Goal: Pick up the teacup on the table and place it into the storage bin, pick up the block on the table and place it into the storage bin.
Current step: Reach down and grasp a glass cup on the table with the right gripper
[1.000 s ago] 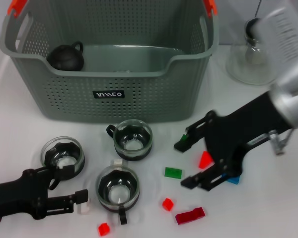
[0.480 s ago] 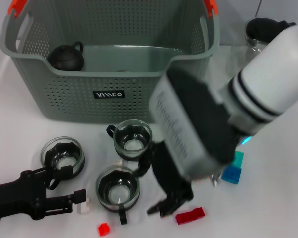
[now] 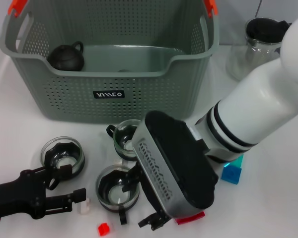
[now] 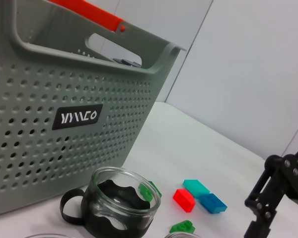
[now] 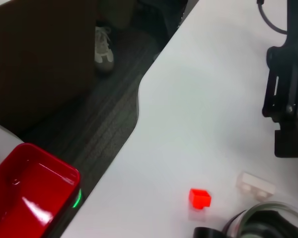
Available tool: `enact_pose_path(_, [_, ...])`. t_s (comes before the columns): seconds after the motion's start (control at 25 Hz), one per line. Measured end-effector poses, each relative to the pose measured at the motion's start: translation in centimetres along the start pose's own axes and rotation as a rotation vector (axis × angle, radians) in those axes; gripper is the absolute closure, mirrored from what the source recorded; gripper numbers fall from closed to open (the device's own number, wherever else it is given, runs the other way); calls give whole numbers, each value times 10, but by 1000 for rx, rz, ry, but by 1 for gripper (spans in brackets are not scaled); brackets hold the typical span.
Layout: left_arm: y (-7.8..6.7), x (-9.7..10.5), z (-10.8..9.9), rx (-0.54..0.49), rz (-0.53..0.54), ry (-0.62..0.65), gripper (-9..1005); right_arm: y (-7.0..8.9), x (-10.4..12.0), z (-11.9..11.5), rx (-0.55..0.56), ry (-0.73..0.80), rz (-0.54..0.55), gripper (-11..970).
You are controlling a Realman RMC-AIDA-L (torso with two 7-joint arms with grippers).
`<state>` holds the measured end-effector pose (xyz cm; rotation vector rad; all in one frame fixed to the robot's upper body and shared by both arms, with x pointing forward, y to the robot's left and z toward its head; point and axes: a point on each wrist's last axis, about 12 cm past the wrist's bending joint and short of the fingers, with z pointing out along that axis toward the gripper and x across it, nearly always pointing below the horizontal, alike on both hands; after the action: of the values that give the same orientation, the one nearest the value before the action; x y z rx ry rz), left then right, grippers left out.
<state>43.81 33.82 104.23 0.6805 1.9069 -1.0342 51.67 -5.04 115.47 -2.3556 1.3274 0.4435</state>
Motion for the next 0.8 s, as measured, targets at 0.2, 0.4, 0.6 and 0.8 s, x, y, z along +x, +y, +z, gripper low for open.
enact_pose_path(0.2, [0,0,0,-3,-1,-4,123,3,2,11,32,0,-13,305])
enact_pose_path(0.4, [0,0,0,-3,-2,-4,123,2,6,21,54,12,-7,315])
enact_pose_path(0.6, [0,1,-1,-7,-5,-7,123,3,10,30,45,31,-6,326])
enact_pose_path(0.8, [0,1,-1,-10,-5,-11,123,6,12,32,27,40,4,336])
